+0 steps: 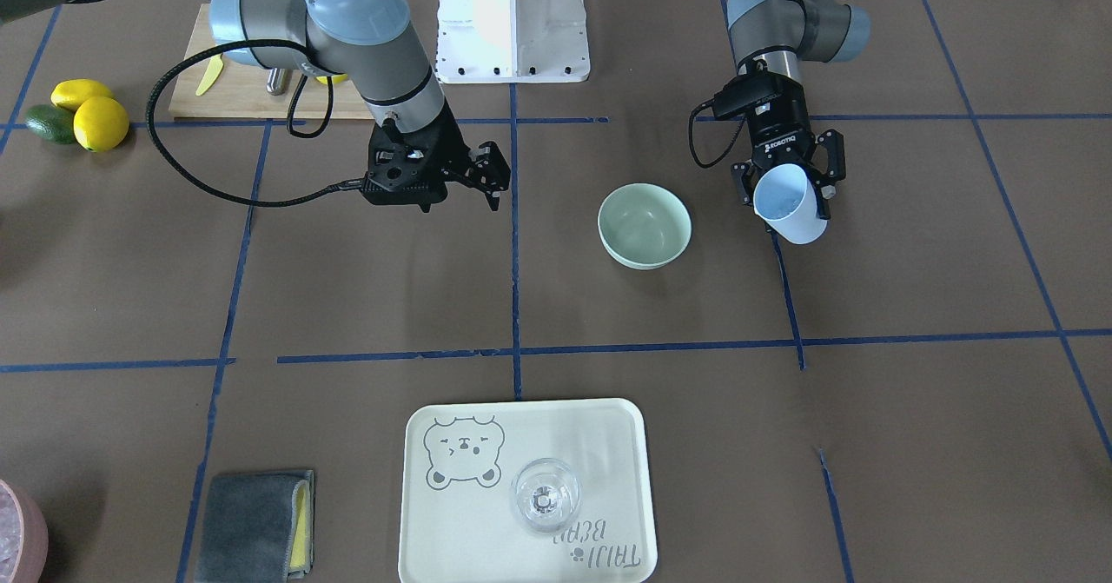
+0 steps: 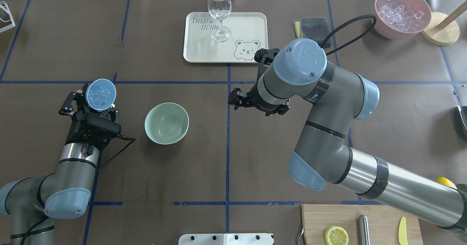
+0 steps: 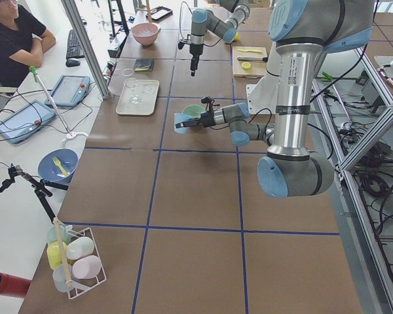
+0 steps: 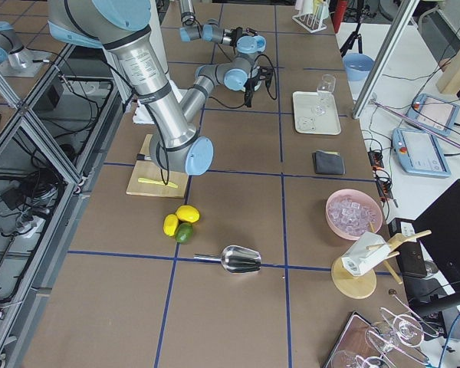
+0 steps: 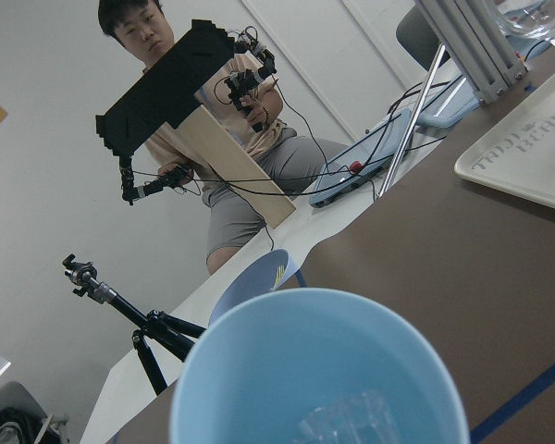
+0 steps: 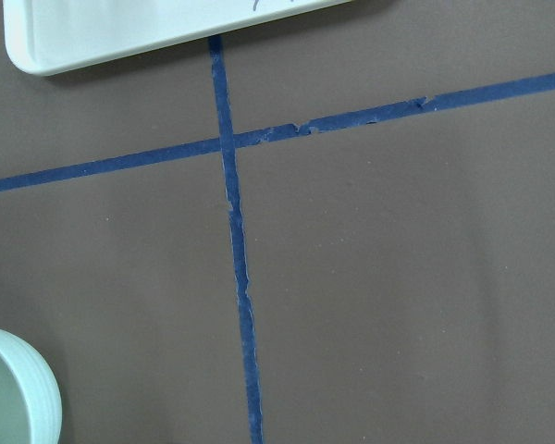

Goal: Pour ice into bowl

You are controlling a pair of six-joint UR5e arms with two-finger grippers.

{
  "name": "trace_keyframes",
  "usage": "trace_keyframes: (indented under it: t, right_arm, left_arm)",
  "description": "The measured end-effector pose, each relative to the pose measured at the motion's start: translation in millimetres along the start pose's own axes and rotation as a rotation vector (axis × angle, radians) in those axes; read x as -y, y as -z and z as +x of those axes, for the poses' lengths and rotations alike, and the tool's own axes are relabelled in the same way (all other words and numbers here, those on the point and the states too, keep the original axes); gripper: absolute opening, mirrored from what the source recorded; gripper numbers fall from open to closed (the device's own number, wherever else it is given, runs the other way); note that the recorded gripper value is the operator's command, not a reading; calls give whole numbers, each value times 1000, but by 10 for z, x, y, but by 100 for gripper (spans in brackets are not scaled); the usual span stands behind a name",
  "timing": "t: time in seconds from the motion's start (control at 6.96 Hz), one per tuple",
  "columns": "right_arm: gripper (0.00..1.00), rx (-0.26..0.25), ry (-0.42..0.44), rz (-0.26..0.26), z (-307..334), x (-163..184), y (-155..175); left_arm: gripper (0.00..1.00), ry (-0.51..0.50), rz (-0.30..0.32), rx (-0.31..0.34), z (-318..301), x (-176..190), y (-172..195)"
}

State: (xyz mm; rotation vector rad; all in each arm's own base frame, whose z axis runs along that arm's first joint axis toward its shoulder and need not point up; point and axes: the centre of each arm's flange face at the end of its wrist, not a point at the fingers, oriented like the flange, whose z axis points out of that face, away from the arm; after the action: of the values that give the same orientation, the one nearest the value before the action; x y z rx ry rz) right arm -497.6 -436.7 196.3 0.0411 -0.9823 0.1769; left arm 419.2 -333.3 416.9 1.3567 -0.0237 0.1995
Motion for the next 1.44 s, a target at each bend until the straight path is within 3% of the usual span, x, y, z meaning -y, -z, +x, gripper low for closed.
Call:
trace_keyframes:
  t: [0.14, 0.43, 1.15, 1.44]
  right_arm:
    - [100, 0, 0, 2, 24, 12, -5]
    - [100, -2, -3, 4, 73, 36, -14]
    - [100, -5, 6, 14, 119, 92, -1]
    - [100, -5, 5, 14, 117, 94, 2]
  left_arm:
    - [0, -129, 16, 15, 42, 48, 58]
    - [0, -294, 36, 27, 171, 261, 99]
    - [0, -790, 35, 68, 247, 395, 100]
    - [0, -923, 30, 109, 248, 467, 103]
